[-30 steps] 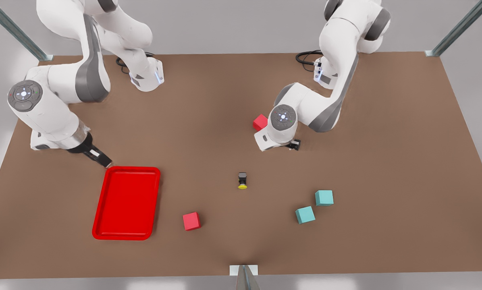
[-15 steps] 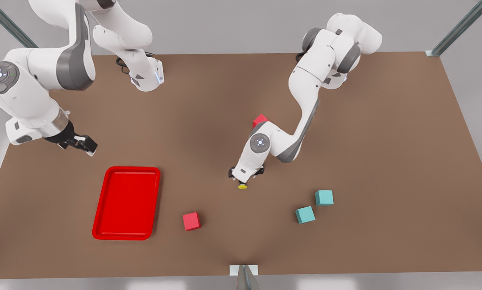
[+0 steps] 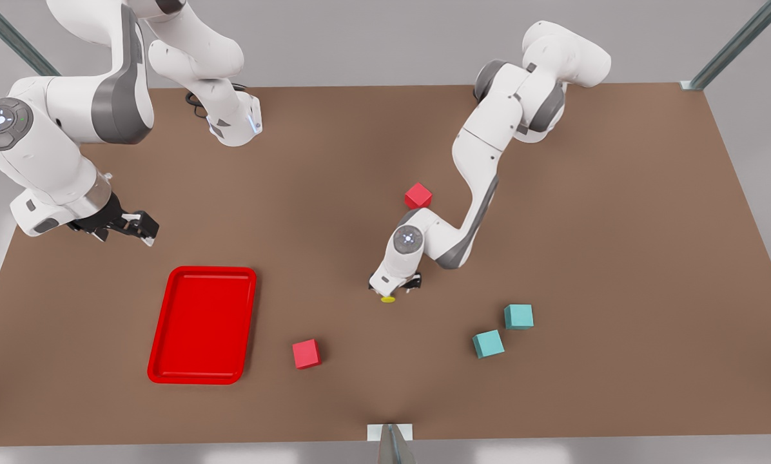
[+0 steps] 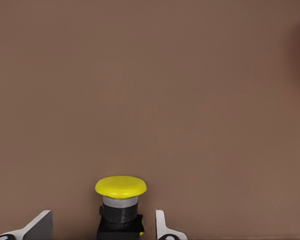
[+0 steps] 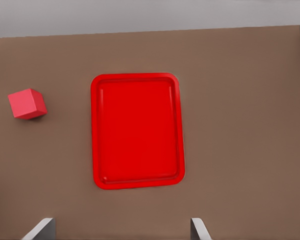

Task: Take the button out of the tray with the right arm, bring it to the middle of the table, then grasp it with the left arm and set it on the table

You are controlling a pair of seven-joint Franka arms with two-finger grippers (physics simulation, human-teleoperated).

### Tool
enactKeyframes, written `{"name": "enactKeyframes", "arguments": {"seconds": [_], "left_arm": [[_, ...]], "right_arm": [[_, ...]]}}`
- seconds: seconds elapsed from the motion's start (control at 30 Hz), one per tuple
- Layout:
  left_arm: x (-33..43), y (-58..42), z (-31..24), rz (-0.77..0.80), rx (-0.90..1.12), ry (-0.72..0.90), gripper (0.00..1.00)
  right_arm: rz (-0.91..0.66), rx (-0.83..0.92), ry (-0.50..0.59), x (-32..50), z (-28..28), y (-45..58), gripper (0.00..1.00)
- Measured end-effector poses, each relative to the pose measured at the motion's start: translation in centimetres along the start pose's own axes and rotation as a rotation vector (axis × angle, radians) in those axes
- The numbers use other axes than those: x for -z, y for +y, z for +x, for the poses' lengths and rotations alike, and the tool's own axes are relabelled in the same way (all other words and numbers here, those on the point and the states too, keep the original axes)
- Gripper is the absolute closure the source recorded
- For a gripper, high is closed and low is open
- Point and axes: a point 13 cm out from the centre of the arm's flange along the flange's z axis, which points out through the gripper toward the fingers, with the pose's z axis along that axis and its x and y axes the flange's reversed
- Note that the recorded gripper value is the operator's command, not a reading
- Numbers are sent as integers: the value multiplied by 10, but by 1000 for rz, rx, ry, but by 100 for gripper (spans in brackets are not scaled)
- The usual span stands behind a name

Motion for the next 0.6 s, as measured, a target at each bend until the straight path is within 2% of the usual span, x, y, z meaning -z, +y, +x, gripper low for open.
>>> {"name": "enactKeyframes", "arguments": {"seconds": [0.17, 0.27, 0.3, 0.47, 0.6], "left_arm": [[3, -10, 1, 12, -35, -13, 2], [5, -11, -1, 16, -46, -18, 38], [5, -11, -2, 16, -49, -19, 41], [-5, -8, 2, 9, -62, -10, 42], [-6, -7, 2, 7, -69, -11, 47]], "right_arm": [[0, 30, 0, 0, 0, 1, 0], [0, 43, 0, 0, 0, 1, 0], [0, 47, 0, 0, 0, 1, 0], [1, 64, 0, 0, 0, 1, 0], [1, 77, 1, 0, 1, 2, 0]]}}
